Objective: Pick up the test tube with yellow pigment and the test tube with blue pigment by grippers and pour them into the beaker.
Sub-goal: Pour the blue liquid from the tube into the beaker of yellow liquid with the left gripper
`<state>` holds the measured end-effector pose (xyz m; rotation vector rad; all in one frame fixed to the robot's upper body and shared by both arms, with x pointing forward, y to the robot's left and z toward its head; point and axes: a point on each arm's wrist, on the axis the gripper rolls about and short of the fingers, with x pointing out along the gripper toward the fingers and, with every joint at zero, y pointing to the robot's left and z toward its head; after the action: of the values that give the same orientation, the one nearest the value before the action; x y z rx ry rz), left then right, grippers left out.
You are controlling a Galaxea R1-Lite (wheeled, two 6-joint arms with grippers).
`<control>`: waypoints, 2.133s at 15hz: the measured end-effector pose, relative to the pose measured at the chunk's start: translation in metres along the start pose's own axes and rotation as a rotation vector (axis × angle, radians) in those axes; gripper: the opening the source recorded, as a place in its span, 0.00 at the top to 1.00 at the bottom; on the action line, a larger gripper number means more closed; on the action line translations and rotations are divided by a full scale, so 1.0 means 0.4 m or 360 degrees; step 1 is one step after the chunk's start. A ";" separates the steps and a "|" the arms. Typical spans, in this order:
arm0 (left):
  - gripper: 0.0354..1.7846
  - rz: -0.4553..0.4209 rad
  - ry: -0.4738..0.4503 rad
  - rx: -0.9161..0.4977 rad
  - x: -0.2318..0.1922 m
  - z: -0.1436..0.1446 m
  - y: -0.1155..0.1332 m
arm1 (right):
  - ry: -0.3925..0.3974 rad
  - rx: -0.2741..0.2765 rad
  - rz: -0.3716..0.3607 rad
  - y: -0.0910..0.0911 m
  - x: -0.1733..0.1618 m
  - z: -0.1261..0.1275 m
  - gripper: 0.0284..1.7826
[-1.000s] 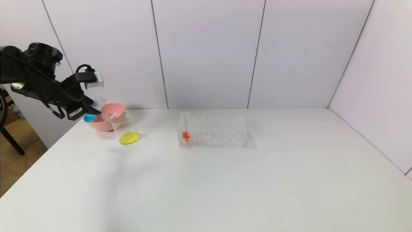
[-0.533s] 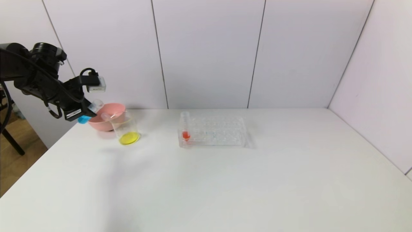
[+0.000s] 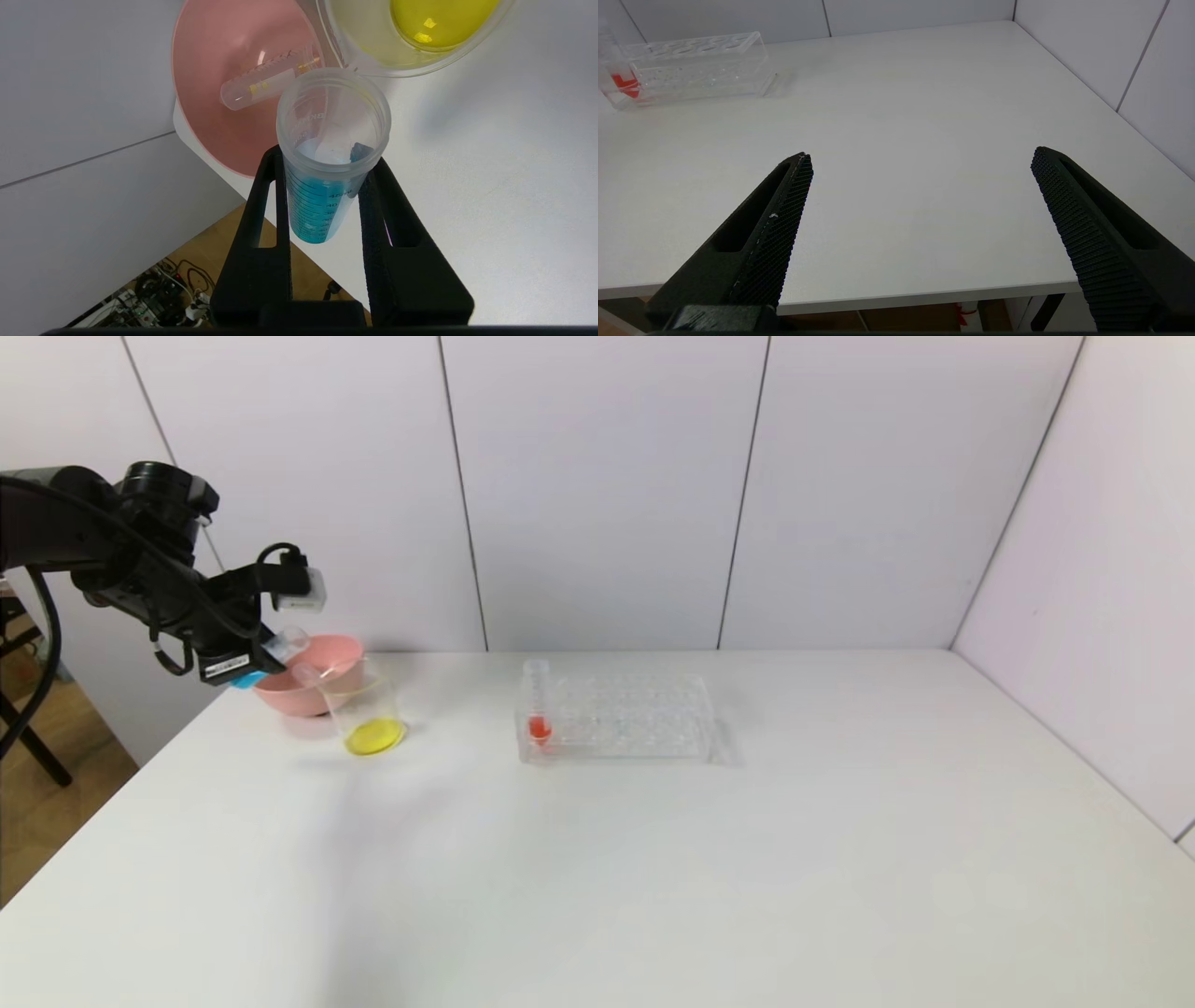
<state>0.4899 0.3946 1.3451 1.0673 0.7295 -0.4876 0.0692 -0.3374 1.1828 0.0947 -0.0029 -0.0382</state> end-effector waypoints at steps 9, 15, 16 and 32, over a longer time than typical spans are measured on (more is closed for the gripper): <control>0.77 0.0036 0.0053 0.0269 0.007 0.029 -0.004 | -0.0001 0.0000 0.0000 0.000 0.000 0.000 0.04; 0.77 0.0054 0.0113 0.0320 0.007 0.046 -0.009 | -0.0001 0.0000 0.0000 0.000 0.000 0.000 0.04; 0.77 0.0054 0.0113 0.0324 0.006 0.048 -0.010 | -0.0001 0.0000 0.0000 0.000 0.000 0.000 0.04; 0.77 0.0120 0.0344 0.0400 0.017 0.081 -0.019 | -0.0001 -0.0001 0.0000 0.000 0.000 0.000 0.04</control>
<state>0.4987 0.3618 1.3449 1.3933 0.8292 -0.4094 0.0692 -0.3374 1.1829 0.0943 -0.0033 -0.0382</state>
